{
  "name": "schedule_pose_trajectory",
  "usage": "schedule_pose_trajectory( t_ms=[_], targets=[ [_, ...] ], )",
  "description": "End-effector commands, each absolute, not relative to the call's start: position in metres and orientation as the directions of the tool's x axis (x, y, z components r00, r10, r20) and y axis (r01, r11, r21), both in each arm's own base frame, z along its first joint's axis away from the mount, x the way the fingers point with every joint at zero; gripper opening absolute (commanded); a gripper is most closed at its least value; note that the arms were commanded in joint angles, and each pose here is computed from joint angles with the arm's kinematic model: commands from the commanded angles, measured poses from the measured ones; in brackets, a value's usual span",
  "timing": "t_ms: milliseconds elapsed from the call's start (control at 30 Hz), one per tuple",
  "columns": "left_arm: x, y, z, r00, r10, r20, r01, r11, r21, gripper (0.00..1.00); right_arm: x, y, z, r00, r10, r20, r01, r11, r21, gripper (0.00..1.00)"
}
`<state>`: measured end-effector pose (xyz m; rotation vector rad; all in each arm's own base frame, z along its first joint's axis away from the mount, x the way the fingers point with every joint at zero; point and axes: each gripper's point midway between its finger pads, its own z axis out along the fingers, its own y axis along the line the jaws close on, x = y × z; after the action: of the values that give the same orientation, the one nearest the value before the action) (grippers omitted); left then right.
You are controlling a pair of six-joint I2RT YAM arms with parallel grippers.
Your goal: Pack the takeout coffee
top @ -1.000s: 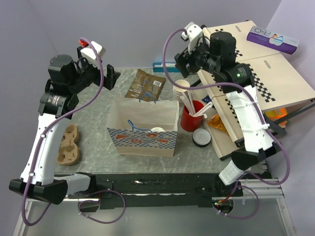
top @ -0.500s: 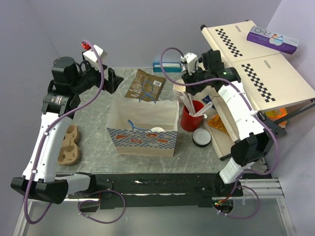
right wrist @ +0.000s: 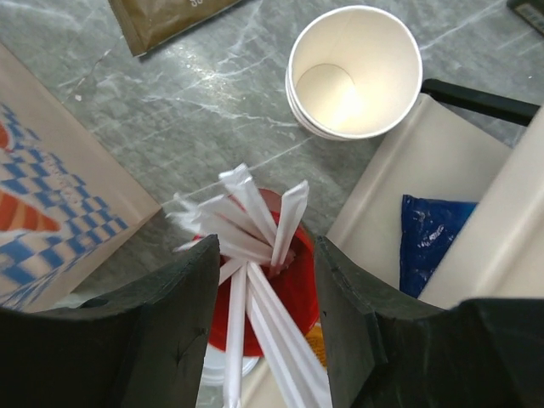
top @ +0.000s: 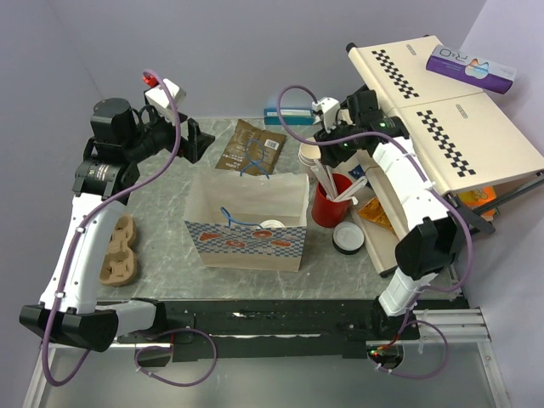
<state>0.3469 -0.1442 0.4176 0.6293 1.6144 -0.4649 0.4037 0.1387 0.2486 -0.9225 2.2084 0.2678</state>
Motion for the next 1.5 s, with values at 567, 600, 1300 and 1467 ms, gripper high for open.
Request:
schedule_pose_trajectory(
  t_ms=[567,600,1300,1467],
  targets=[
    [0.352,-0.144,0.423,-0.061,0.114,-0.992,0.646,0.762,0.048,0.97,0.444,0.141,0.224,-0.513,-0.517,-0.686,-0.644,0.760,-0.091,0.40],
    [0.353,-0.144,0.421,-0.065,0.115,-0.991,0.645,0.763,0.046,0.97,0.445,0.141,0.224,-0.513,-0.514,-0.688,-0.641,0.762,-0.091,0.38],
    [0.368,-0.153,0.416,-0.093,0.095,-0.991,0.673,0.740,0.007,0.97,0.356,0.131,0.417,-0.191,-0.371,-0.909,-0.591,0.783,-0.195,0.00],
    [0.371,-0.151,0.423,-0.074,0.108,-0.991,0.665,0.746,0.031,0.98,0.292,0.162,0.508,0.032,-0.172,-0.985,-0.718,0.681,-0.143,0.00]
  ],
)
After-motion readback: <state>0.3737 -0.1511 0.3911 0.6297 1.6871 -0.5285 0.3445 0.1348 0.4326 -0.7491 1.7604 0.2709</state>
